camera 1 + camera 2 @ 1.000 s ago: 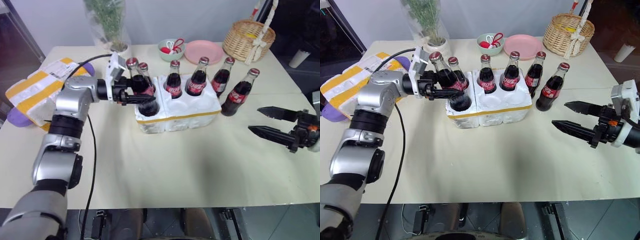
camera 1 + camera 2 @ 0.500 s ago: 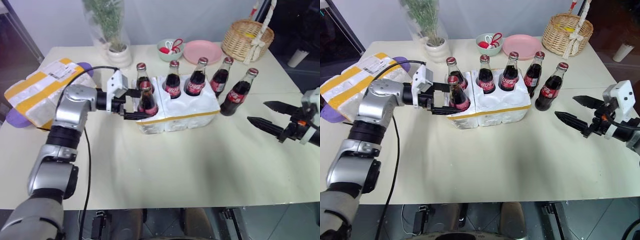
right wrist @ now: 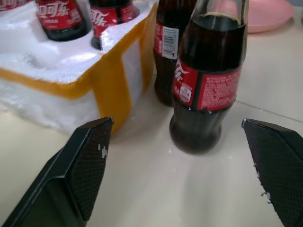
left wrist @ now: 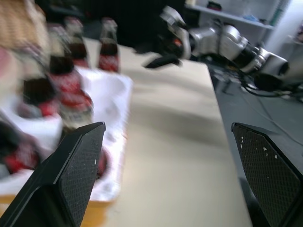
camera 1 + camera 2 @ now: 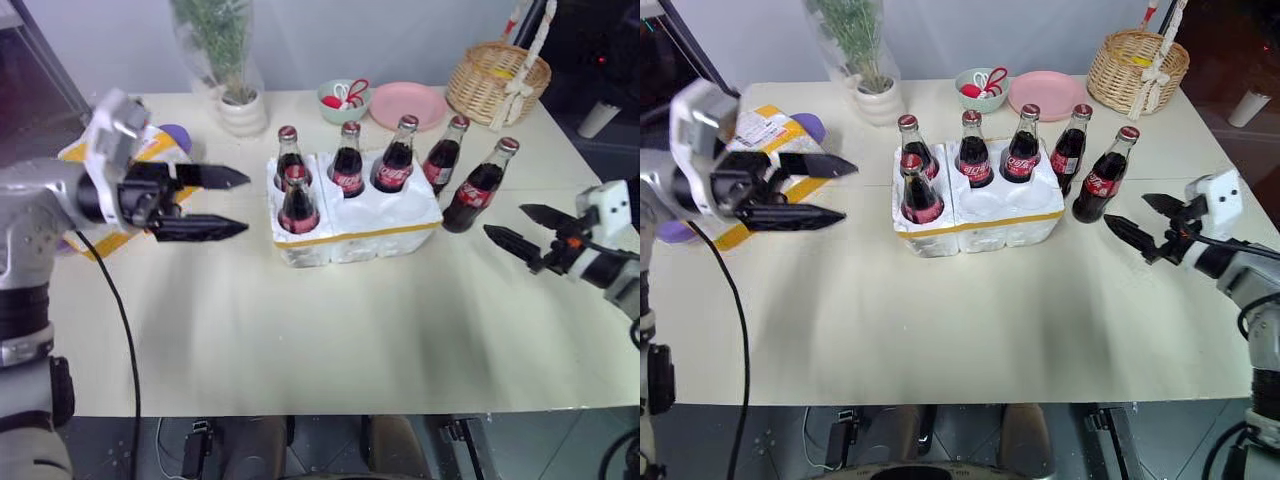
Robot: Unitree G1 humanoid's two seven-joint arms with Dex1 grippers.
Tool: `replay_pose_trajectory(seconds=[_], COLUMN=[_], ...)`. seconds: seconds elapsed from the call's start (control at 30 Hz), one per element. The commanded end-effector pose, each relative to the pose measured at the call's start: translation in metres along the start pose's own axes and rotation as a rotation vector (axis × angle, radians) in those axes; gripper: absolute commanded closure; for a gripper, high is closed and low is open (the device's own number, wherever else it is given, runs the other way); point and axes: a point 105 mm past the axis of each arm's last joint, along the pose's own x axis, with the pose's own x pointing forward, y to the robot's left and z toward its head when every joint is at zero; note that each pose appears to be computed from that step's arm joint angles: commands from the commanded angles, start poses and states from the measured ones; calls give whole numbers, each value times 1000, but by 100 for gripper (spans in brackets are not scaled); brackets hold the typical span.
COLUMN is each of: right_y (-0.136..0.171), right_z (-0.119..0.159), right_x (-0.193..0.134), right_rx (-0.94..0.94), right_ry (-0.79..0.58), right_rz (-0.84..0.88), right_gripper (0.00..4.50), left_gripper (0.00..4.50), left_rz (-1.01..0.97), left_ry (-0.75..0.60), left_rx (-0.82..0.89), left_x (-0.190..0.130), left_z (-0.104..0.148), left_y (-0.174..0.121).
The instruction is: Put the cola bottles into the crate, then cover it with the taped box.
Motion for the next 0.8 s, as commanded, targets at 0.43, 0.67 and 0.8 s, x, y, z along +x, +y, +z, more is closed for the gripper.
replay_pose_trajectory(seconds=[0.43,0.67,0.8], right_y=[-19,-24,-18], right_z=[18,13,10], right_x=[41,63,72], right_rx=[79,113,121], right_ry=[-82,-80,-76], right_rz=[-22,-34,-4], right_gripper=[0,0,26], left_gripper=[4,4,1], left_rz=[34,41,41], left_ry=[-20,-44,-43], left_rx=[39,48,56], left_x=[10,13,13], left_z=[-4,0,1], left_y=[-14,-13,-13])
